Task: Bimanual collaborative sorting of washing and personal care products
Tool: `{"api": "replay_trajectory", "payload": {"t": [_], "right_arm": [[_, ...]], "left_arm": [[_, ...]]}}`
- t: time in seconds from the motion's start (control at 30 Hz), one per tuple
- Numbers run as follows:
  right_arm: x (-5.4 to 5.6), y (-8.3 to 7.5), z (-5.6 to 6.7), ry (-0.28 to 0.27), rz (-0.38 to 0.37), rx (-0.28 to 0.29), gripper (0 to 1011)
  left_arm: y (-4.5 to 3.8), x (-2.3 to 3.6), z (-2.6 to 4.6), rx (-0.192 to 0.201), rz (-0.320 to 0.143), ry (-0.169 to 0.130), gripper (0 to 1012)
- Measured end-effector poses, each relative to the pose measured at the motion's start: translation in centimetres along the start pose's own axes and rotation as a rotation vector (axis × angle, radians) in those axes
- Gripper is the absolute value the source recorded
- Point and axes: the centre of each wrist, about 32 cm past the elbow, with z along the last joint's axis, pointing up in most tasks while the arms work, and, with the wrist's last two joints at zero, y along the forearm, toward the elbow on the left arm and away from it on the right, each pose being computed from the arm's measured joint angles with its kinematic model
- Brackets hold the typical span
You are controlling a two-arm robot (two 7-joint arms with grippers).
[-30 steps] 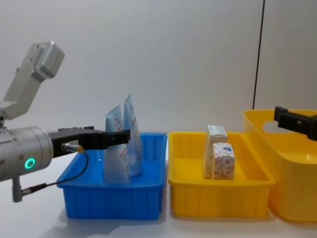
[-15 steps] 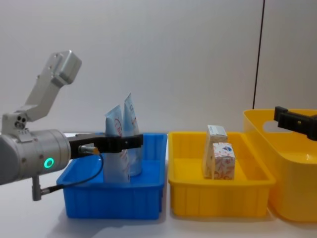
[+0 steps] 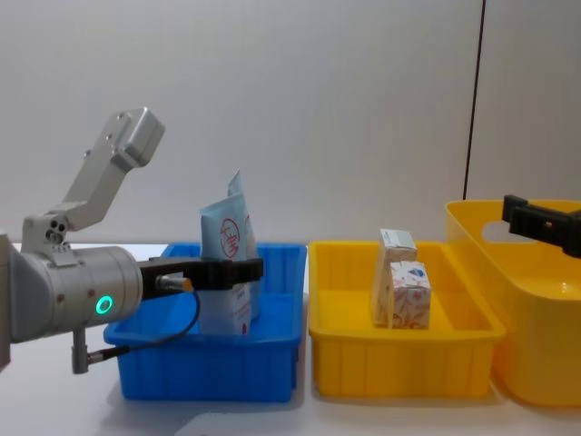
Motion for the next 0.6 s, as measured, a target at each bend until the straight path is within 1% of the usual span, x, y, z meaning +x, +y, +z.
{"api": "replay_trajectory", "payload": {"t": [0.03, 0.07, 0.1, 0.17, 0.23, 0.3, 0.33, 0.43, 0.6], "right_arm": [[0.0, 0.0, 0.0, 0.0, 0.0, 0.0, 1004], [0.0, 0.0, 0.0, 0.0, 0.0, 0.0, 1004], [0.0, 0.0, 0.0, 0.0, 0.0, 0.0, 1003], [0.0, 0.0, 0.0, 0.0, 0.0, 0.0, 1003], [0.0, 0.0, 0.0, 0.0, 0.0, 0.0, 1004], [0.0, 0.0, 0.0, 0.0, 0.0, 0.0, 1004], [0.0, 0.0, 0.0, 0.0, 0.0, 0.0, 1004], [0.0, 0.0, 0.0, 0.0, 0.0, 0.0, 1003], [0.0, 0.0, 0.0, 0.0, 0.0, 0.0, 1004]], "left_arm": [[-0.03, -0.01, -0.01, 0.001, 0.0, 0.0, 718], [-0.05, -0.01, -0.01, 0.002, 0.0, 0.001, 703], [-0.11, -0.02, 0.0, 0.003, -0.001, 0.001, 647], [-0.16, -0.03, -0.03, 0.006, -0.001, 0.002, 600], [-0.2, -0.04, -0.02, 0.006, -0.001, 0.002, 517], [-0.23, -0.04, -0.04, 0.007, -0.001, 0.003, 478], [-0.26, -0.06, -0.04, 0.008, -0.001, 0.003, 443], [-0.3, -0.05, -0.05, 0.01, -0.001, 0.004, 400], [-0.35, -0.07, -0.07, 0.012, -0.002, 0.005, 369]]}}
